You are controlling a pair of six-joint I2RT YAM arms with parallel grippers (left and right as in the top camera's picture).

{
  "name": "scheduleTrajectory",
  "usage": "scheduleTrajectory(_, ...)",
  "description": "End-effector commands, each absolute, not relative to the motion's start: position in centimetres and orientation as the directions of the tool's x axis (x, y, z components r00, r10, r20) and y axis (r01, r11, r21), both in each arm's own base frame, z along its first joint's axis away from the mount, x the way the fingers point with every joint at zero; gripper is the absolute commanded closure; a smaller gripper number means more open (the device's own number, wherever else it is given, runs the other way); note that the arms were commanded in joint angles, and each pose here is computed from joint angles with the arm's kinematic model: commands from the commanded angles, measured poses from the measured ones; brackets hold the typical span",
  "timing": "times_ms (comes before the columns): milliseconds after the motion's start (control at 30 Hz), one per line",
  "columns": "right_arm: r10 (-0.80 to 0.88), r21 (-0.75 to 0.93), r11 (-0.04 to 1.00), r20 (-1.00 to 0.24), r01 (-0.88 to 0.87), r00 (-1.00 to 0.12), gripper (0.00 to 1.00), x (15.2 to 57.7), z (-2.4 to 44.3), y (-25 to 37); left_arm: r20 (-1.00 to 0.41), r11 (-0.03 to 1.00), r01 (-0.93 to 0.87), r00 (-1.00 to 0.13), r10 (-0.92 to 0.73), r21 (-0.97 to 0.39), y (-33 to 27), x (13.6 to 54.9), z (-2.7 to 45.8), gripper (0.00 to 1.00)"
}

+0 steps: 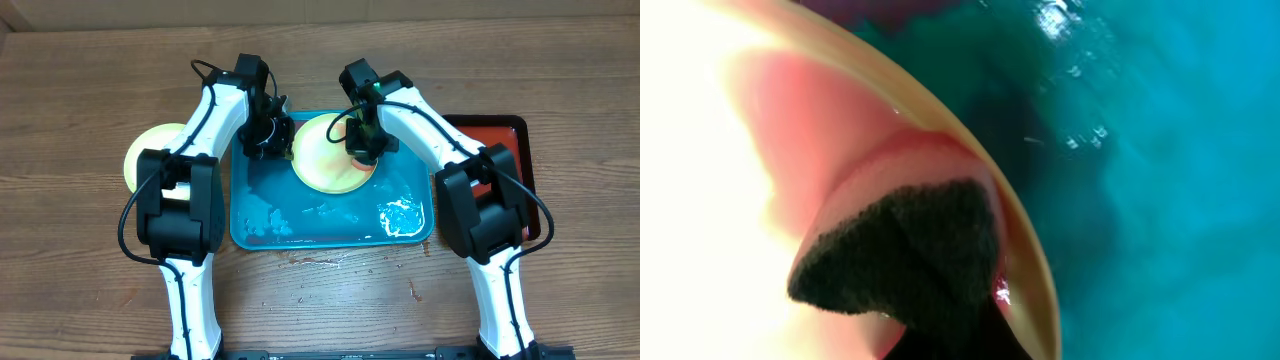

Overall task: Clean dirty plates on tray and stack at the side
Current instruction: 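Scrub the yellow plate with the sponge while the left gripper holds it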

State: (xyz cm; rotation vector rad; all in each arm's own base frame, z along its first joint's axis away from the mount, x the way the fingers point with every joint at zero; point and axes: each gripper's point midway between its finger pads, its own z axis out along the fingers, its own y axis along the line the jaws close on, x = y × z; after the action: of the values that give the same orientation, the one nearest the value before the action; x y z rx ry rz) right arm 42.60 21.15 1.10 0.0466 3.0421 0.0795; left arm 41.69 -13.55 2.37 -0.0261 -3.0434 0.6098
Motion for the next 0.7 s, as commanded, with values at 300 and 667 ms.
scheduleTrajectory(300, -0.025, 0.272, 0.962, 0.052, -0.01, -0.998, 0.96, 40.5, -3.0, 26.7, -0.027, 0.939, 0.047, -0.999, 0.041, -0.34, -13.4, 42.4, 2.3, 0.8)
scheduleTrajectory(667, -0.033, 0.318, 0.947, -0.002, -0.031, -0.999, 0.96, 41.8, -2.7, 27.7, -0.032, 0.958, 0.008, -0.999, -0.001, -0.288, -14.1, 42.1, 0.4, 0.96)
